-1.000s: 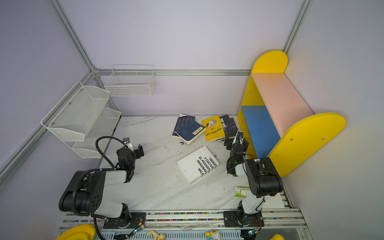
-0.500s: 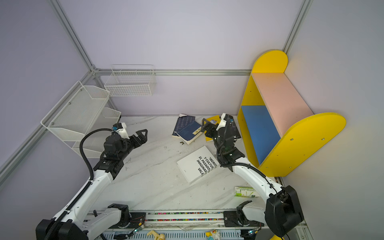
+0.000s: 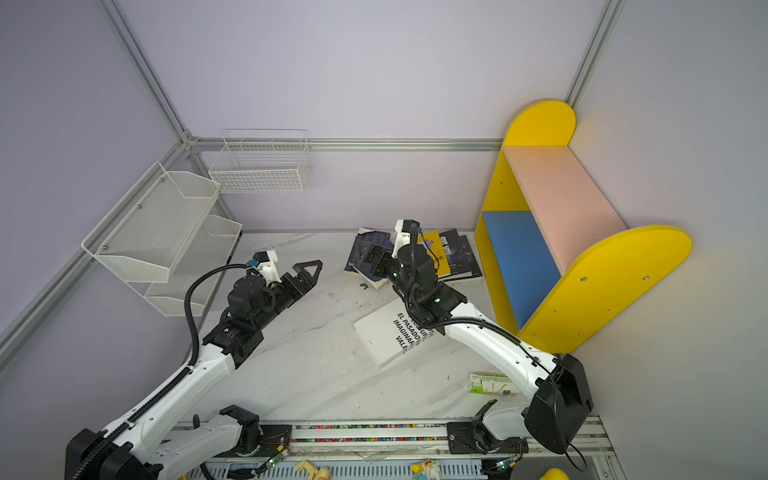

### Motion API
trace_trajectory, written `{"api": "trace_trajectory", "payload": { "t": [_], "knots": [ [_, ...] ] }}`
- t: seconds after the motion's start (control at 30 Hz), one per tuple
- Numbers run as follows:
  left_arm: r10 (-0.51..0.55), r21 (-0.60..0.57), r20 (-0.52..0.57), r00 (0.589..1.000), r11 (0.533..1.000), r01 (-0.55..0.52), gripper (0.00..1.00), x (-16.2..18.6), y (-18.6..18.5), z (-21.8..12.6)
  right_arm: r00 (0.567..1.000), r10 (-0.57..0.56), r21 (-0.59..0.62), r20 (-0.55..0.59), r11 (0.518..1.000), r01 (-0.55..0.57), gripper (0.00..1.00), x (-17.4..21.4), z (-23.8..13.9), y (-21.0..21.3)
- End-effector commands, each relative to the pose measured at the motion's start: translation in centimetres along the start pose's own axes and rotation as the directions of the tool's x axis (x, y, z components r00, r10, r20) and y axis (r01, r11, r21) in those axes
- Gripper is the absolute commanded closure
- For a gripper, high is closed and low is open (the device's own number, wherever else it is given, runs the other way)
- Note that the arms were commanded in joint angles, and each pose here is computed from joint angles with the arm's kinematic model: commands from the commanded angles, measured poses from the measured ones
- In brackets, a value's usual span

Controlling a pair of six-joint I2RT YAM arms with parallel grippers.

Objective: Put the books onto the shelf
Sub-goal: 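Move both grippers toward the white printed book on the table, then grip the white book edges with both grippers and lift it upright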

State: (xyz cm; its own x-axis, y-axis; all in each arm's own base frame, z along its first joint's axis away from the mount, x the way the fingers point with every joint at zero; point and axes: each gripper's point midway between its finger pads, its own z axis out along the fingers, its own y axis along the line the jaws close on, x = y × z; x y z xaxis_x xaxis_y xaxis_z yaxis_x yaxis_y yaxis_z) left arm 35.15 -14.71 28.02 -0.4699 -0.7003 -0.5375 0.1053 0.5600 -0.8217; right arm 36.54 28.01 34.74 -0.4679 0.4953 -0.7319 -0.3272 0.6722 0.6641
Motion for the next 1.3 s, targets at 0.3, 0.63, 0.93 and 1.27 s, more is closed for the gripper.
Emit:
{"api": "trace_trajectory", "payload": {
  "t": [0.3,0.63,0.93,1.27],
  "knots": [
    [-0.269,-0.200,-0.350,0.897,0.957,0.209,0.02,10.0,5.0,1.7,0.896,-0.064,0.277,-0.440,0.939,0.203,0.03,6.7,-0.9,-19.3],
    [-0.356,-0.299,-0.509,0.783,0.927,0.227,0.11,19.6,5.6,4.3,0.789,-0.085,0.174,-0.609,0.956,0.237,0.07,13.4,-1.5,-21.9],
    [-0.397,-0.306,-0.529,0.750,0.914,0.268,0.24,23.1,6.1,6.6,0.754,-0.030,0.186,-0.657,0.962,0.201,0.13,16.2,-1.0,-23.6],
    [-0.289,-0.157,-0.553,0.781,0.957,0.243,0.48,21.4,1.9,8.1,0.724,-0.007,0.106,-0.690,0.988,0.111,0.17,17.4,-1.0,-21.8]
  ]
}}
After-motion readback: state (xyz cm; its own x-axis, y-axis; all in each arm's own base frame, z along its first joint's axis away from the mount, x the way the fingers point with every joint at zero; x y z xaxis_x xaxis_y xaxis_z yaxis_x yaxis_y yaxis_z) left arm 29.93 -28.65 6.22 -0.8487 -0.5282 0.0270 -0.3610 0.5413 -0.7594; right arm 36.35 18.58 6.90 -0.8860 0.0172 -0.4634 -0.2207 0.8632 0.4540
